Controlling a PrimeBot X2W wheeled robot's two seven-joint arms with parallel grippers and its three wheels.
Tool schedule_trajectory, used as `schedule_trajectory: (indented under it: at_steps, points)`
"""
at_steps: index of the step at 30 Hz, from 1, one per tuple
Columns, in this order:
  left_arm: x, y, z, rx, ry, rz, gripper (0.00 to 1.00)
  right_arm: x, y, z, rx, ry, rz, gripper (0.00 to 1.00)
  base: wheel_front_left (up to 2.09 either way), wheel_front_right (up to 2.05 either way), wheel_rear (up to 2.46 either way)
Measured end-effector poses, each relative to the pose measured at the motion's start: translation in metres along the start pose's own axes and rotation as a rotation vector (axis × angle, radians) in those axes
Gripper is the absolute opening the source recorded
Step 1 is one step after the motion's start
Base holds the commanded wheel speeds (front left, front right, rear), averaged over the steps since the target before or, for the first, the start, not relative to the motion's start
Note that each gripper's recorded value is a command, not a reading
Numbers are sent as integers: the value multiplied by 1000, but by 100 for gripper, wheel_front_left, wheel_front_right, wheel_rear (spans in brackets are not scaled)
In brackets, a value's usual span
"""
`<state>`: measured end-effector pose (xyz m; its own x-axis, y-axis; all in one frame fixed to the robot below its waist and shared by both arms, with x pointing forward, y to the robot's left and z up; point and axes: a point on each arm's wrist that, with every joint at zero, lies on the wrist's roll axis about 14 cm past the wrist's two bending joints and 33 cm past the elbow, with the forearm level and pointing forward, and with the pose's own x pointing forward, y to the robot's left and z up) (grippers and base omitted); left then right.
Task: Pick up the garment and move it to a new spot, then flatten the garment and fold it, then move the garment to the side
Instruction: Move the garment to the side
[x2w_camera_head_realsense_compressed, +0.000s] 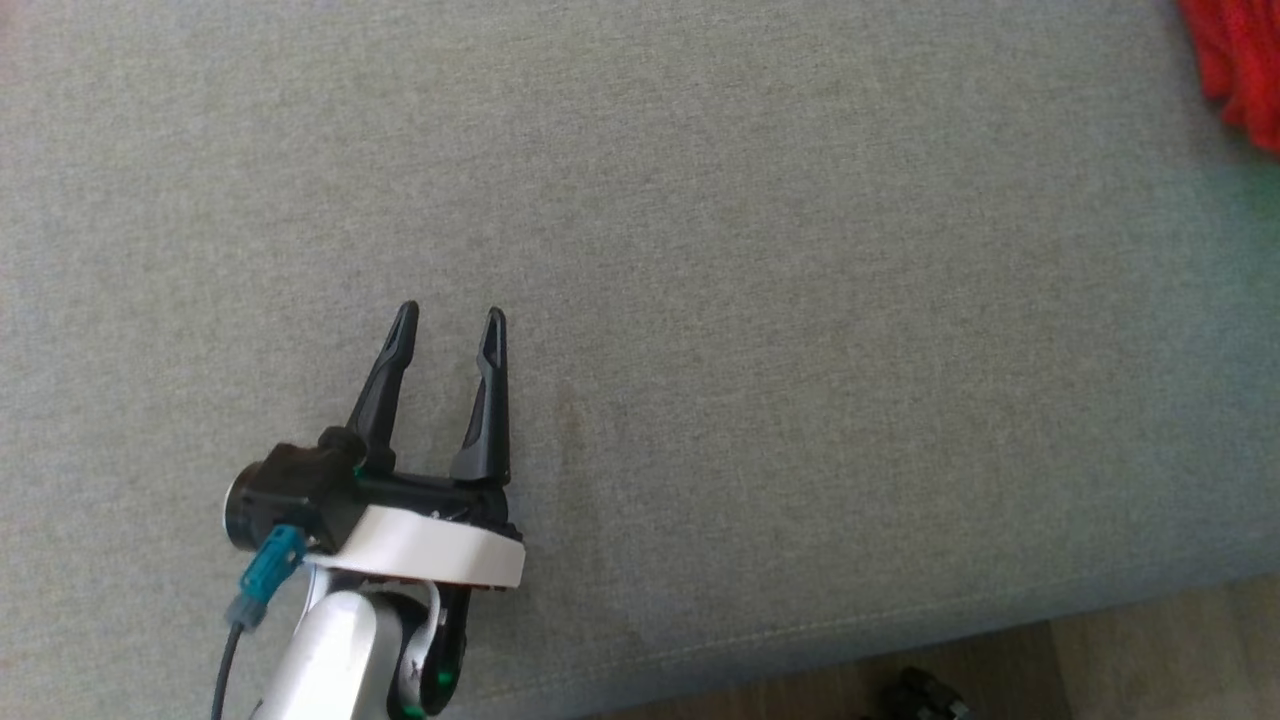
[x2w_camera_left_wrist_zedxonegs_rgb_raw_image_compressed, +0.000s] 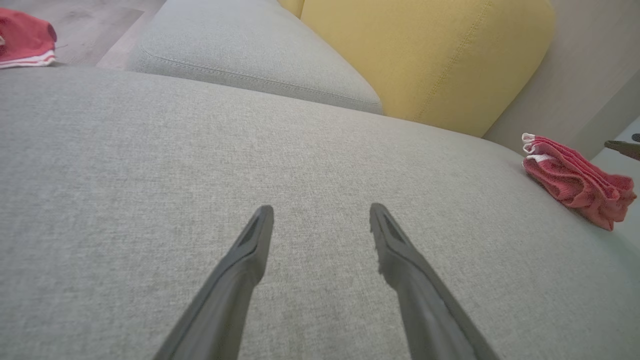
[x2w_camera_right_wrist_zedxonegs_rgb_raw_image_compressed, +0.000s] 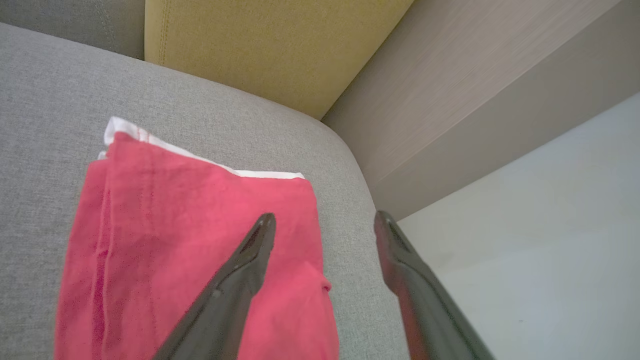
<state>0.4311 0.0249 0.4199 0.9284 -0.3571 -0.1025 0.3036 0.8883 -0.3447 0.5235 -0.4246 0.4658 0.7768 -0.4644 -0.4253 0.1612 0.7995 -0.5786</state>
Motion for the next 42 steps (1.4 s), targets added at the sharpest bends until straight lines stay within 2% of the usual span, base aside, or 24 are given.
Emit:
schedule_trajectory:
  at_steps: [8, 16, 22, 26, 31, 36, 40, 42]
  points:
    - [0, -1, 2, -3, -3, -1, 100, -4, 11, 11, 9, -44, 9, 100, 0, 0, 0]
    - [-3, 3, 20, 19, -49, 23, 100, -22, 36, 54, 66, -222, 69, 100, 0, 0, 0]
    - [-12, 14, 48, 30, -119, 87, 100, -51, 68, 91, 203, -390, 161, 100, 0, 0, 0]
    - [-26, 26, 68, 51, -167, 144, 100, -77, 102, 98, 316, -444, 252, 100, 0, 0, 0]
    - [-56, 39, 77, 55, -184, 223, 100, -118, 135, 108, 399, -530, 350, 100, 0, 0, 0]
    - [-91, 46, 89, 63, -220, 287, 100, -172, 159, 95, 500, -596, 440, 100, 0, 0, 0]
    - [-115, 47, 91, 61, -235, 315, 100, -219, 191, 59, 602, -553, 562, 100, 0, 0, 0]
    - [-122, 49, 91, 64, -239, 330, 100, -236, 200, 48, 614, -539, 599, 100, 0, 0, 0]
